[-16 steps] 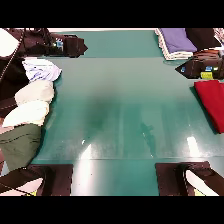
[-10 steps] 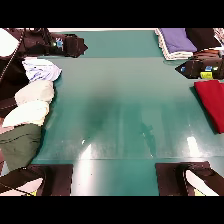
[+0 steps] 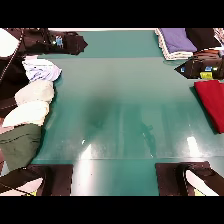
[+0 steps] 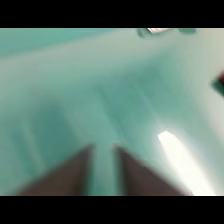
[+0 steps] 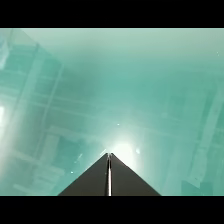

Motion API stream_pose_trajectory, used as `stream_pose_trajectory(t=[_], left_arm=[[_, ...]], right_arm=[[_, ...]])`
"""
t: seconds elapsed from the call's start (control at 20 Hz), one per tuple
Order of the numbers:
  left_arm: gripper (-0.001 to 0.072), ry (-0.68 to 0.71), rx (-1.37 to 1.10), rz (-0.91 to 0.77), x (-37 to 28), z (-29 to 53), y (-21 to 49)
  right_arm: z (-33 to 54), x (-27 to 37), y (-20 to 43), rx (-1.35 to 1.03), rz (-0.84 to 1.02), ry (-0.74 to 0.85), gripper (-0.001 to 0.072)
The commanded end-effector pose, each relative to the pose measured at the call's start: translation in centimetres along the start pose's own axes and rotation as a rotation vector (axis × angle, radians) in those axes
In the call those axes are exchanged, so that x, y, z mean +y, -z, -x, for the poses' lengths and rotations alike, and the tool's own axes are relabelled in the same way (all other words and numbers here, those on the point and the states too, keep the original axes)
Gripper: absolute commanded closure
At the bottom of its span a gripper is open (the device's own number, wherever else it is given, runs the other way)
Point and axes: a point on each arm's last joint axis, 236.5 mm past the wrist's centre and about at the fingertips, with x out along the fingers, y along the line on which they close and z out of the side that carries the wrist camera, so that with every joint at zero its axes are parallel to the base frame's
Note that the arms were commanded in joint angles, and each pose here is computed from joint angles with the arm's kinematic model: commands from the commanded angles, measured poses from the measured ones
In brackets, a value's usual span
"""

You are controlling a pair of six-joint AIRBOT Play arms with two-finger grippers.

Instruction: Fold the shirts.

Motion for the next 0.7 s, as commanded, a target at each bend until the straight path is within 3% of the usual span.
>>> stream_pose_trajectory(t=[0.0, 0.1, 0.25, 0.45, 0.65], left_arm=[[0.0088, -0.228, -0.087, -0.057, 6.9, 0.3, -2.3], [0.0087, -0.409, -0.025, -0.014, 14.4, 0.3, -0.7], [0.0087, -0.561, 0.099, 0.090, 24.2, -0.7, 3.6], [0.0087, -0.674, 0.213, 0.198, 34.2, -2.8, 10.2], [0.0087, -0.717, 0.265, 0.250, 39.8, -5.0, 15.3]], right_arm=[[0.0, 0.1, 0.1, 0.004, 0.000, -0.001, 0.0694], [0.0, 0.1, 0.1, 0.004, 0.001, -0.001, 0.0694], [0.0, 0.1, 0.1, 0.004, 0.001, -0.001, 0.0694], [0.0, 0.1, 0.1, 0.004, 0.001, -0.002, 0.0694], [0.0, 0.1, 0.5, 0.019, 0.001, -0.004, 0.0694]])
